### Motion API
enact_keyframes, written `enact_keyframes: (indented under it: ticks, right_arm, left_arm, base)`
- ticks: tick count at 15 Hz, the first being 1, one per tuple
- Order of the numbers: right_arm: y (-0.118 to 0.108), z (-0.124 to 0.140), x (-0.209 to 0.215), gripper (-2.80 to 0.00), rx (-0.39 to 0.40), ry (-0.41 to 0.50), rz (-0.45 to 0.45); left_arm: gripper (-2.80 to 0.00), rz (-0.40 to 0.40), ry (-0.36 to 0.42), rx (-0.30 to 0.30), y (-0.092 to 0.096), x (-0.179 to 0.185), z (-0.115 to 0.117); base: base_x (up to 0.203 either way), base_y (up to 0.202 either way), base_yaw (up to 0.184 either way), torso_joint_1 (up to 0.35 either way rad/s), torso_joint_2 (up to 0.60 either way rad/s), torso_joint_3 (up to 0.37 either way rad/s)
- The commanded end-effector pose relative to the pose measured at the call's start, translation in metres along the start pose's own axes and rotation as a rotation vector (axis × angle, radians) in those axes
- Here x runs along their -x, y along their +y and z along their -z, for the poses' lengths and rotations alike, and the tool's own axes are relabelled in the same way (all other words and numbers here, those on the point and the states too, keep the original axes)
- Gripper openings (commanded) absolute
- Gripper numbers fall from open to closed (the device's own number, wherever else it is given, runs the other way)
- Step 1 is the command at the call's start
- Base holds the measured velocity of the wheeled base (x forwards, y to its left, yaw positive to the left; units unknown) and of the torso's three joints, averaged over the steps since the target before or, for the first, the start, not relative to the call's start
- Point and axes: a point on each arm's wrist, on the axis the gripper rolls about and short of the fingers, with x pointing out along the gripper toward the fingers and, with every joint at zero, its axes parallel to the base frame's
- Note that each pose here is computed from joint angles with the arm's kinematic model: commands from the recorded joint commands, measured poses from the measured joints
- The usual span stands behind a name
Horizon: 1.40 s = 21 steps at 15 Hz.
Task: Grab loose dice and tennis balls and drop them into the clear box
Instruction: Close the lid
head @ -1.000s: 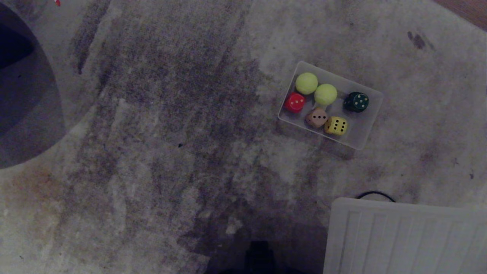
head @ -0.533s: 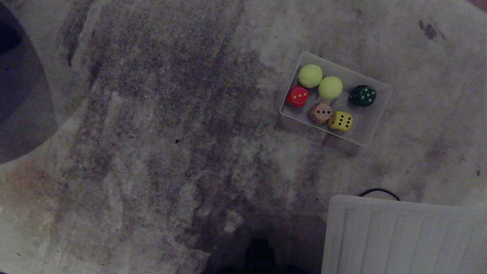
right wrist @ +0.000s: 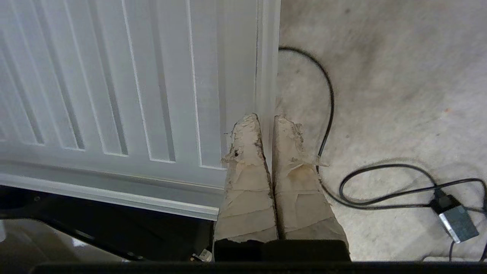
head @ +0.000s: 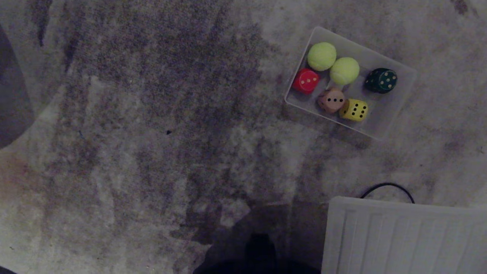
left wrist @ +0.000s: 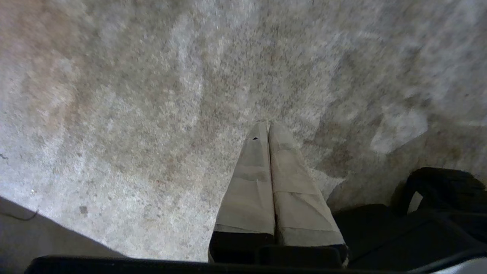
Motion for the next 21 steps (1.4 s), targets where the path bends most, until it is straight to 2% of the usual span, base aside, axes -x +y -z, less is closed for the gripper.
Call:
enact_keyframes:
  ticks: [1,6,9,11,13,17,21]
  right_arm:
    - [0.0,0.0,0.0,-2.8,0.0,0.002,0.001]
    - [0.0,0.0,0.0,-2.8,-0.002,0.002,0.001]
    - [0.0,-0.004,0.001,-2.8,-0.038,-0.011,0.026]
    - [-0.001,-0.026,0.007,-2.8,-0.048,-0.022,0.053]
    - [-0.001,-0.053,0.0,-2.8,-0.105,0.043,0.078]
    - [-0.004,-0.099,-0.05,-2.8,-0.227,0.148,0.145]
    - [-0.006,-0.117,-0.13,-2.8,-0.321,0.156,0.178]
  left_arm:
    - [-2.8,0.001,0.003,-0.004,0.0,0.0,0.001]
    - [-2.8,0.0,0.001,0.007,0.0,0.0,0.0]
    - [-2.8,0.0,0.001,0.007,0.0,0.0,0.0]
    - [-2.8,0.0,0.001,0.007,0.0,0.0,0.0]
    - [-2.8,0.0,0.001,0.005,0.0,0.0,0.0]
    - [-2.8,0.0,0.001,0.007,0.0,0.0,0.0]
    - [-2.8,0.0,0.001,0.007,0.0,0.0,0.0]
  base:
    - [0.0,0.0,0.0,0.002,0.0,-0.204]
    - [0.0,0.0,0.0,0.002,0.0,-0.093]
    - [0.0,0.0,0.0,0.0,0.0,0.0]
    - [0.0,0.0,0.0,0.0,0.0,0.0]
    - [0.0,0.0,0.0,0.0,0.0,0.0]
    - [0.0,0.0,0.0,0.0,0.0,0.0]
    - [0.0,0.0,0.0,0.0,0.0,0.0]
